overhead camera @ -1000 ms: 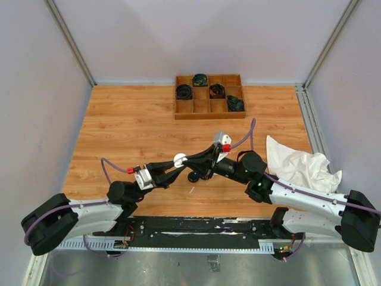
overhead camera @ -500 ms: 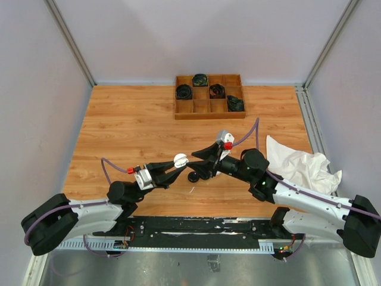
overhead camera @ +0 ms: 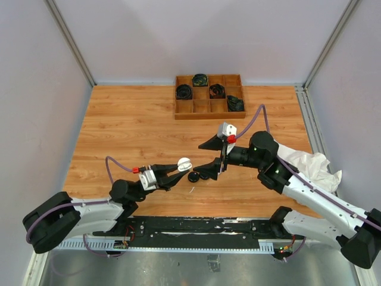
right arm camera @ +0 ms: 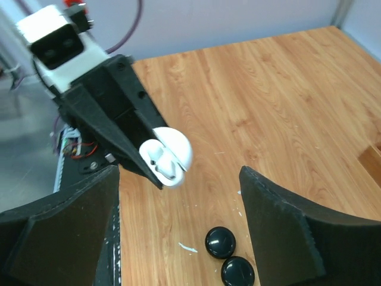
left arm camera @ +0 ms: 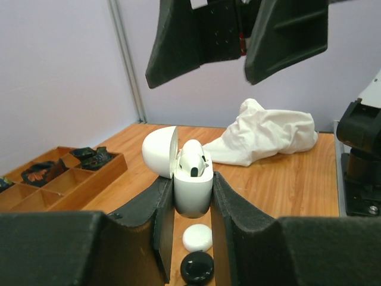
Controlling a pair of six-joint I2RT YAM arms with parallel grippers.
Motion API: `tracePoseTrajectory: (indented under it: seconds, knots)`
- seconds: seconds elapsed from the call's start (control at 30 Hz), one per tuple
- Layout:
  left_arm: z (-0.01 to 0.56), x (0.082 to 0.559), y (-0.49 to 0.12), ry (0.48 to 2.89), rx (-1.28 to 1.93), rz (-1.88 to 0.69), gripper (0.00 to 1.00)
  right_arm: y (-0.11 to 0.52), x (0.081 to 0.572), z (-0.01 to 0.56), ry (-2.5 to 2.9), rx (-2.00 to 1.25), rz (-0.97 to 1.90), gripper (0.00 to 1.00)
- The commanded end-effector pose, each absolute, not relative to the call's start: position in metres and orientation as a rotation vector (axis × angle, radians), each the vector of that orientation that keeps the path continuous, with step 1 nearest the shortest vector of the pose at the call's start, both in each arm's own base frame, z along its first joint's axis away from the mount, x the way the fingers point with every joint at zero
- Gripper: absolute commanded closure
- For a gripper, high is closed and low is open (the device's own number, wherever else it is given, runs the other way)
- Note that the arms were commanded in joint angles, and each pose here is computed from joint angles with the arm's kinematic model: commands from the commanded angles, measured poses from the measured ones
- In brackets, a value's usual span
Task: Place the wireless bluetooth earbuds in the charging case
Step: Place the earbud in the charging case, then close the charging case.
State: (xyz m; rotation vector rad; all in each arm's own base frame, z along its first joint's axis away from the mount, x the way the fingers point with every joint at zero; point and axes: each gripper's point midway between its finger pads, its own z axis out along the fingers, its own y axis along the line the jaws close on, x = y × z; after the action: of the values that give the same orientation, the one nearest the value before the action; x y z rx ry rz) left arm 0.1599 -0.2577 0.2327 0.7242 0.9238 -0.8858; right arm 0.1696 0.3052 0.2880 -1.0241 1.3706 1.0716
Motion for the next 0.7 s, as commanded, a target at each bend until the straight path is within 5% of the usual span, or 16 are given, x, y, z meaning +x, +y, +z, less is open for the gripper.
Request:
tracePoseTrajectory:
  seconds: [0.0,0.27,0.67]
  knots:
    - [0.204,0.148,-0.258,0.962,0.807,-0.907,1.0,0.308,0.152,0.288,1.307,-1.229,1.127,0.15]
    - [0.203,0.141,-0.264,0.952,0.846,-0.949,1.0,0.325,0.144,0.276,1.28,-1.373,1.241,0.09]
    - [0.2,0.157,-0.267,1.053,0.781,-0.946,1.0,0.332,0.137,0.26,1.295,-1.447,1.332,0.13]
